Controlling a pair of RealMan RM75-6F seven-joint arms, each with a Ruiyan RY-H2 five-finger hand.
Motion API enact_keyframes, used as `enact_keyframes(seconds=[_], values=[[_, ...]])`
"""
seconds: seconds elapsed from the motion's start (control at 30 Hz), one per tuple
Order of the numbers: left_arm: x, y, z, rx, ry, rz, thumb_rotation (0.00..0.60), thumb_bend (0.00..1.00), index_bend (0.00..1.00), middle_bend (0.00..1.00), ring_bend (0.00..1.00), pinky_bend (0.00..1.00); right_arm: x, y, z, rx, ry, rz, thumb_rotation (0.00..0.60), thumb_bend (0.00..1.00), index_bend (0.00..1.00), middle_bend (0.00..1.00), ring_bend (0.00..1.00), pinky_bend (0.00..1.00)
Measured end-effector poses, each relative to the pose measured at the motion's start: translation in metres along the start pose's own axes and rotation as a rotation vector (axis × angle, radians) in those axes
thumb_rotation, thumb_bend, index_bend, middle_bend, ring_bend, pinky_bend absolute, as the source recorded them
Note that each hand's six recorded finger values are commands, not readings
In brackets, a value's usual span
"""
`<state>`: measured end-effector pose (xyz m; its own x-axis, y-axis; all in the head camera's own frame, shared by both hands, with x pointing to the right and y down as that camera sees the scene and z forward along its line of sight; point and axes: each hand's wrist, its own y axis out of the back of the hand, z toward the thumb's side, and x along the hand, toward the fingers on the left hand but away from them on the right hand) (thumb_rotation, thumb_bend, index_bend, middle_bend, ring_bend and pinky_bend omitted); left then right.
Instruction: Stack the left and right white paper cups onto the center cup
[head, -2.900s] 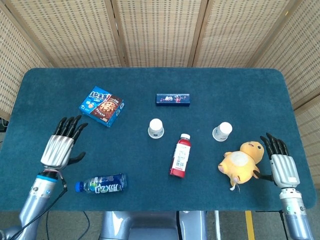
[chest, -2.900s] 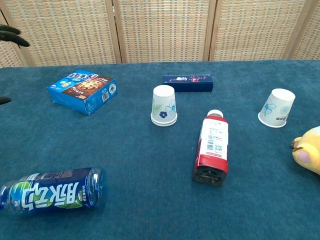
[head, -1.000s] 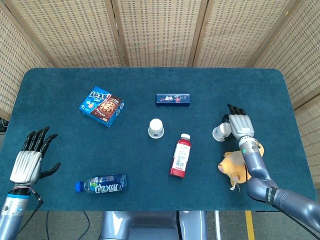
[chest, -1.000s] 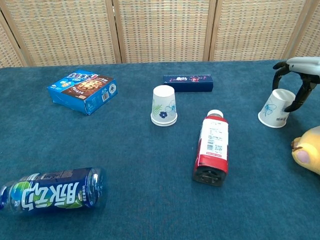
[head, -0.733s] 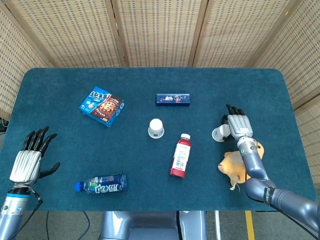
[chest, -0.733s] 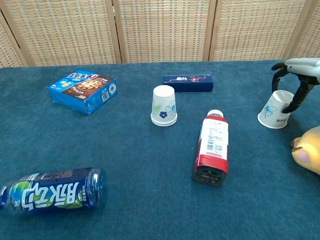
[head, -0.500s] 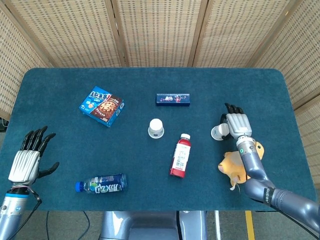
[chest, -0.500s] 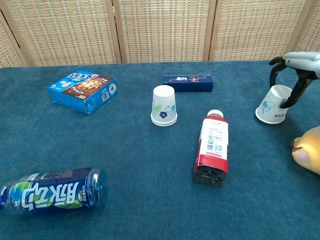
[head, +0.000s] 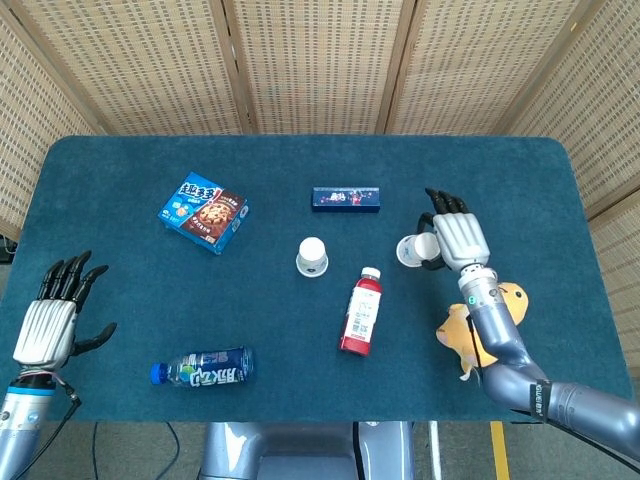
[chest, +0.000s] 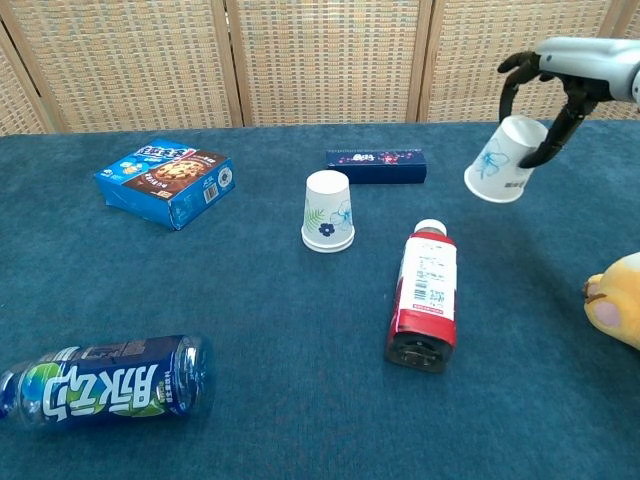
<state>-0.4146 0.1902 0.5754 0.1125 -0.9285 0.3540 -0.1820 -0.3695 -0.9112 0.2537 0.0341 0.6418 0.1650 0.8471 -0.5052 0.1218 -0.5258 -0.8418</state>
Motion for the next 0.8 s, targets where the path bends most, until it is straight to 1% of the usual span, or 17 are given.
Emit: enact_keyframes(seconds=[0.13, 0.3, 0.5, 0.8], values=[[0.001, 0.001, -0.002, -0.005, 0.006, 0.001, 0.6, 0.25, 0.15, 0.0, 0.0, 0.0, 0.0, 0.017, 0.031, -0.044, 0.059, -0.033, 0.6, 0.26, 0.51, 0.11, 0.0, 0.15], [0.001, 0.001, -0.003, -0.006, 0.009, -0.001, 0.6, 0.25, 0.15, 0.0, 0.0, 0.0, 0.0, 0.024, 0.067, -0.075, 0.127, -0.047, 0.6, 0.26, 0.51, 0.11, 0.0, 0.15], [0.0, 0.002, -0.002, -0.019, 0.001, -0.004, 0.6, 0.25, 0.15, 0.0, 0.0, 0.0, -0.002, 0.016, 0.105, -0.096, 0.177, -0.028, 0.6, 0.26, 0.51, 0.11, 0.0, 0.15], [0.001, 0.0, -0.005, -0.038, 0.001, -0.018, 0.6, 0.25, 0.15, 0.0, 0.0, 0.0, -0.007, -0.004, 0.136, -0.115, 0.196, 0.003, 0.6, 0.26, 0.51, 0.11, 0.0, 0.15]])
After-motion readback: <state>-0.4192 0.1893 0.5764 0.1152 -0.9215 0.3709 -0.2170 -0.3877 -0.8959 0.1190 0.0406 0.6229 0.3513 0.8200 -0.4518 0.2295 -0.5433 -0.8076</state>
